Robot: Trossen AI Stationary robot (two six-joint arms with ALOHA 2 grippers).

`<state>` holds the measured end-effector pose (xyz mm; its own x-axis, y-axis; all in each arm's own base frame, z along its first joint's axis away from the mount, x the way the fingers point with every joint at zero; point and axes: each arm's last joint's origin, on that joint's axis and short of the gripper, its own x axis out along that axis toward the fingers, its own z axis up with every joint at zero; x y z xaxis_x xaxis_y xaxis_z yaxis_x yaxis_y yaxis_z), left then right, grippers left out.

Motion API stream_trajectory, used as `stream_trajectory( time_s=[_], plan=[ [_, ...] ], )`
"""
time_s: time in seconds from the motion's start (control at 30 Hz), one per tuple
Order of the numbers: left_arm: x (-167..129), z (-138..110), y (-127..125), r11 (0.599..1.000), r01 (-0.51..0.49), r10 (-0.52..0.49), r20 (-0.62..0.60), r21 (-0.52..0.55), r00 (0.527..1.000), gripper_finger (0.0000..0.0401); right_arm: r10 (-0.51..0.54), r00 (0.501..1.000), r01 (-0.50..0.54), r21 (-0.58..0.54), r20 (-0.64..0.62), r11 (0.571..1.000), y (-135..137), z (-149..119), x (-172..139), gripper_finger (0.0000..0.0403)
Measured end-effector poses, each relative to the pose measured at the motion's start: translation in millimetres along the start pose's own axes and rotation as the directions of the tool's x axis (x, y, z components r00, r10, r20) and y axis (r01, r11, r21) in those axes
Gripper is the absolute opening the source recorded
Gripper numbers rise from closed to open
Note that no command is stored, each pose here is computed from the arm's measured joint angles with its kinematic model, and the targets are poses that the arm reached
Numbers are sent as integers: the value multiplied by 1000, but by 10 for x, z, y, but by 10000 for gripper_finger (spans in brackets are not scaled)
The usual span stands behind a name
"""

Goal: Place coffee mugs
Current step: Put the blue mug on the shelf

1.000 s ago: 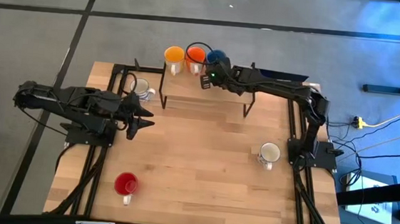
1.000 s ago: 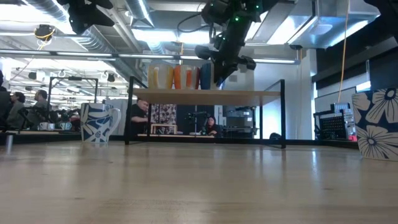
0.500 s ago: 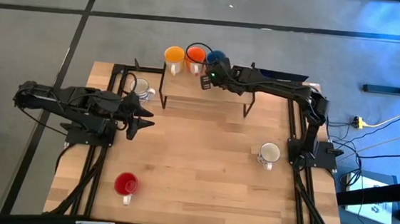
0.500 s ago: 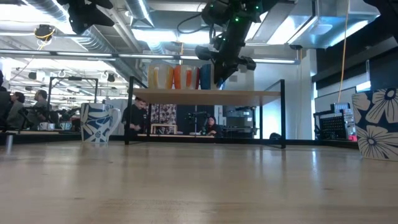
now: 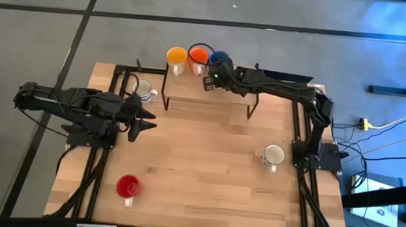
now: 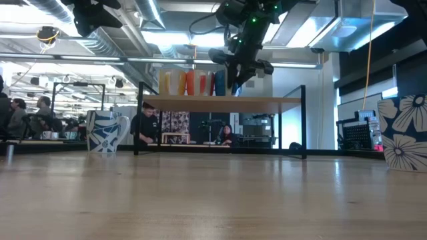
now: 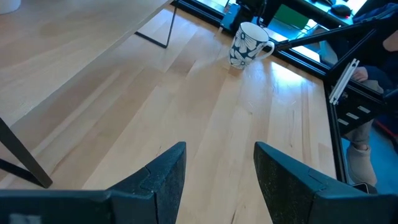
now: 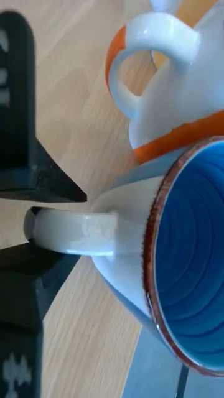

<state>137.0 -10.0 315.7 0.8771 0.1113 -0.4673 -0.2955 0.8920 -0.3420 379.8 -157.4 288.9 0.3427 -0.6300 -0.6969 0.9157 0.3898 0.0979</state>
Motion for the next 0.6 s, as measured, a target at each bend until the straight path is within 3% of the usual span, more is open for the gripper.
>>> stream_trajectory(
  time_s=[0.4, 0.6],
  plan=[
    [0, 0, 0, 1000, 0, 0, 0, 0, 1000, 183, 4, 1000, -4, -12, 1, 1000, 4, 8, -8, 184],
    [0, 0, 0, 1000, 0, 0, 0, 0, 1000, 183, 20, 999, -18, -56, 36, 998, 72, 197, -248, 210]
  ],
)
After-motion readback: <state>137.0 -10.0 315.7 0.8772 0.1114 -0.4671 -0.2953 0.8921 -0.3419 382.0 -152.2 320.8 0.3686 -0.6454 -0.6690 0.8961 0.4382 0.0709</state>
